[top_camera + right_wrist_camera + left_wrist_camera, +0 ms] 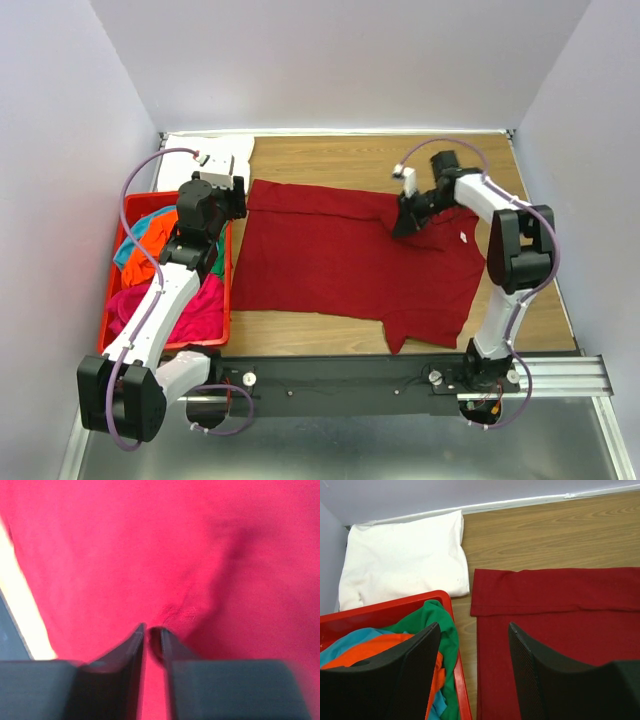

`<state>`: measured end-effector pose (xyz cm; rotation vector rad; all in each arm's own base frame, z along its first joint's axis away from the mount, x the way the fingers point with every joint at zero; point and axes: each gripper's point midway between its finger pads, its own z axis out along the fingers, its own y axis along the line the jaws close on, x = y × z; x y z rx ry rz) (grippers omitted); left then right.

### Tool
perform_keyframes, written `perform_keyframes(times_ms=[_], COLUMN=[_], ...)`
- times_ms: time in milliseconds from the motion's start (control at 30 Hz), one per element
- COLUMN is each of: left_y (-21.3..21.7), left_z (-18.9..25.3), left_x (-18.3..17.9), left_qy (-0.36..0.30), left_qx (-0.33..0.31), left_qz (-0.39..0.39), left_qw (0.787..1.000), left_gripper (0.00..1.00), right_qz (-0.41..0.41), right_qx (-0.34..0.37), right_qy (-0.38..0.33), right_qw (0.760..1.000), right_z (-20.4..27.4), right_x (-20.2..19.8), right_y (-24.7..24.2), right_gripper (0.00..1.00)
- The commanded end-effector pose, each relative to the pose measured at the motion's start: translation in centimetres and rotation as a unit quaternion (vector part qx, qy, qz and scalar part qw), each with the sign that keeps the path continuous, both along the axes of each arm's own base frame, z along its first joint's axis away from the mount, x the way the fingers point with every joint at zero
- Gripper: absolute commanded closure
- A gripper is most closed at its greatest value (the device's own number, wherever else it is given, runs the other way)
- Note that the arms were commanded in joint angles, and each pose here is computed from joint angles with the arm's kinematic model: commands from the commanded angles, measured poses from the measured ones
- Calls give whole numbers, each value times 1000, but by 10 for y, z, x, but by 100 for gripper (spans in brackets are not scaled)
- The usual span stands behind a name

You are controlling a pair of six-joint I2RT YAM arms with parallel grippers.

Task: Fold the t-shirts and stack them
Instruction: Fold the tshirt

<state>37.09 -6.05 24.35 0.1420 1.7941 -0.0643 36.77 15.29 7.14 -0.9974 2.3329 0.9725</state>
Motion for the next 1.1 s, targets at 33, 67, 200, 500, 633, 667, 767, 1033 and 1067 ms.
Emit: perform_keyframes(times_ms=[33,67,200,500,633,667,767,1033,1067], left_y=[-1,-1,-1,-4,-6,-6,-8,-9,-9], left_z=[10,10,9,11,11,13,12,11,10], left_x=[3,3,3,3,3,3,3,3,3], left_qy=[-11,-11,-9,-12,-12,-13,-12,-10,-10], left_qx=[2,3,3,0,-1,-2,-3,-3,-4], left_qz=[-3,-2,-1,-10,-14,-16,-20,-24,-24], left_qw=[1000,1000,1000,1000,1000,1000,1000,1000,1000], left_gripper=[36,36,36,36,36,36,36,36,36], right_qz=[107,107,89,-208,-278,-268,-228,-185,-184], right_qx=[-75,-81,-122,-118,-130,-122,-94,-100,-104], right_qy=[9,8,-26,-84,-89,-88,-70,-6,-7], right_qw=[991,991,988,967,947,952,967,978,978], right_z=[-16,-15,-1,31,25,24,12,-28,-28], right_x=[-67,-69,-61,35,56,54,46,30,28], right_y=[34,32,19,-65,-94,-90,-76,-70,-71], right_gripper=[57,54,43,42,47,48,51,45,45])
